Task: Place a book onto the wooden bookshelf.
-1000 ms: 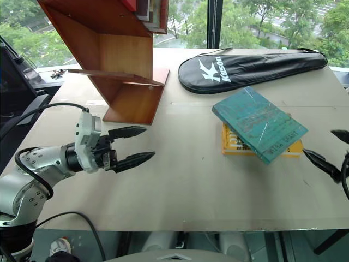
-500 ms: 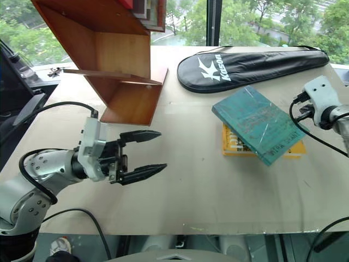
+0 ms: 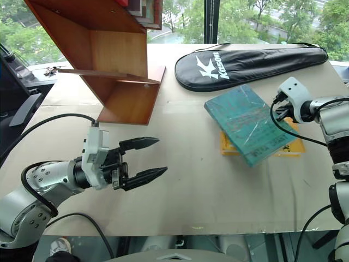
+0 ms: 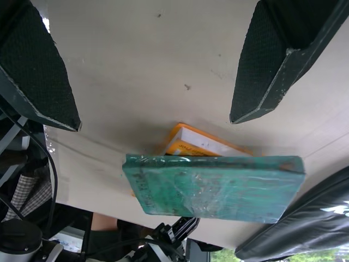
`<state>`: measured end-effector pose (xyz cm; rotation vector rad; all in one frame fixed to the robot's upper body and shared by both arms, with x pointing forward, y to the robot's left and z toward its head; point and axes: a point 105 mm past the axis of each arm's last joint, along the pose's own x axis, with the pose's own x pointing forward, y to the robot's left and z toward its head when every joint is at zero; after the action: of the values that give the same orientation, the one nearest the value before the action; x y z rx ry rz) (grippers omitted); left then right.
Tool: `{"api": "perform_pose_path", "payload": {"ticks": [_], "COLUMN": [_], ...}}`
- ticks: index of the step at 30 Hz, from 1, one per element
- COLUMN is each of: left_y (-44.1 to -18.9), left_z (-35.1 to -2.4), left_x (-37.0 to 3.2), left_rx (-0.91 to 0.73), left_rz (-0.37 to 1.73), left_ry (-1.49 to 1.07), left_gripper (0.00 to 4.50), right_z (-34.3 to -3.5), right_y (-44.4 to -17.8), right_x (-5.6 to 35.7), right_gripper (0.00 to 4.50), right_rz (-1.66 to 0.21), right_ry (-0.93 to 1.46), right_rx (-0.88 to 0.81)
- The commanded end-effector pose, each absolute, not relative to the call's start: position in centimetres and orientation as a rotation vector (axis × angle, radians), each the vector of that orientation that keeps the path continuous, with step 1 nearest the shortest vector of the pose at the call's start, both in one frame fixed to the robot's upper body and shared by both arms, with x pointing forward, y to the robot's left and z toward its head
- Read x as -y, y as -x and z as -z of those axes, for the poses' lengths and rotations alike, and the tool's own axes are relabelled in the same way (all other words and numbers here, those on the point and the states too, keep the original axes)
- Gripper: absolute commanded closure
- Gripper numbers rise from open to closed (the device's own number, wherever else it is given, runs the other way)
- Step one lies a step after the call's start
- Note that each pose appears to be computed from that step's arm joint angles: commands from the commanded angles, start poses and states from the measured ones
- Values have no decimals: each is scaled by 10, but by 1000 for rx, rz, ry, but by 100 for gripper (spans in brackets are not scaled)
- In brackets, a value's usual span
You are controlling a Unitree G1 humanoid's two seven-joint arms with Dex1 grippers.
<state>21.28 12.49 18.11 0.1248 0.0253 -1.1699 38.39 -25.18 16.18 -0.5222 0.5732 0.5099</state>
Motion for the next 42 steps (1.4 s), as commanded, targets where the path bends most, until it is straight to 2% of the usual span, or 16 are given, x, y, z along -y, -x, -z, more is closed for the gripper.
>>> {"api": "perform_pose_path", "payload": {"ticks": [1, 7, 9, 10, 12, 16, 17, 18, 22, 23, 24, 28, 35, 42], "left_y": [-210, -216, -225, -230, -237, -252, -253, -257, -278, -283, -287, -315, -340, -365], "left_z": [-189, -185, -180, -178, -175, -161, -161, -159, -153, -152, -148, -145, -124, -112], "left_x": [-124, -127, -130, -132, -135, -142, -142, -142, -132, -130, -126, -98, -39, 1], "left_rx": [18, -8, -50, -62, -86, -276, -308, -345, -481, -516, -569, -652, -775, -754], "left_rz": [1182, 1159, 1101, 1076, 1040, 982, 1005, 1011, 996, 994, 987, 963, 931, 873], "left_ry": [-163, -163, -133, -137, -137, -4, 41, 104, 320, 373, 424, 632, 837, 976], "left_gripper": [0, 0, 0, 0, 0, 0, 0, 0, 0, 0, 0, 0, 0, 0], "right_z": [-173, -179, -200, -210, -214, -225, -230, -232, -234, -233, -233, -228, -220, -217], "right_y": [-379, -372, -364, -355, -331, -261, -250, -236, -201, -196, -190, -175, -162, -157], "right_x": [234, 232, 242, 241, 242, 240, 237, 236, 237, 236, 235, 231, 223, 218], "right_gripper": [447, 447, 447, 447, 447, 340, 273, 241, 81, 24, 2, 2, 2, 2], "right_rz": [-537, -493, -484, -538, -640, -817, -838, -858, -858, -854, -849, -817, -739, -681], "right_ry": [513, 506, 487, 467, 473, 389, 374, 366, 363, 364, 356, 324, 273, 269], "right_rx": [-522, -463, -281, -171, -121, -59, -16, 4, 49, 56, 60, 75, 83, 86]}}
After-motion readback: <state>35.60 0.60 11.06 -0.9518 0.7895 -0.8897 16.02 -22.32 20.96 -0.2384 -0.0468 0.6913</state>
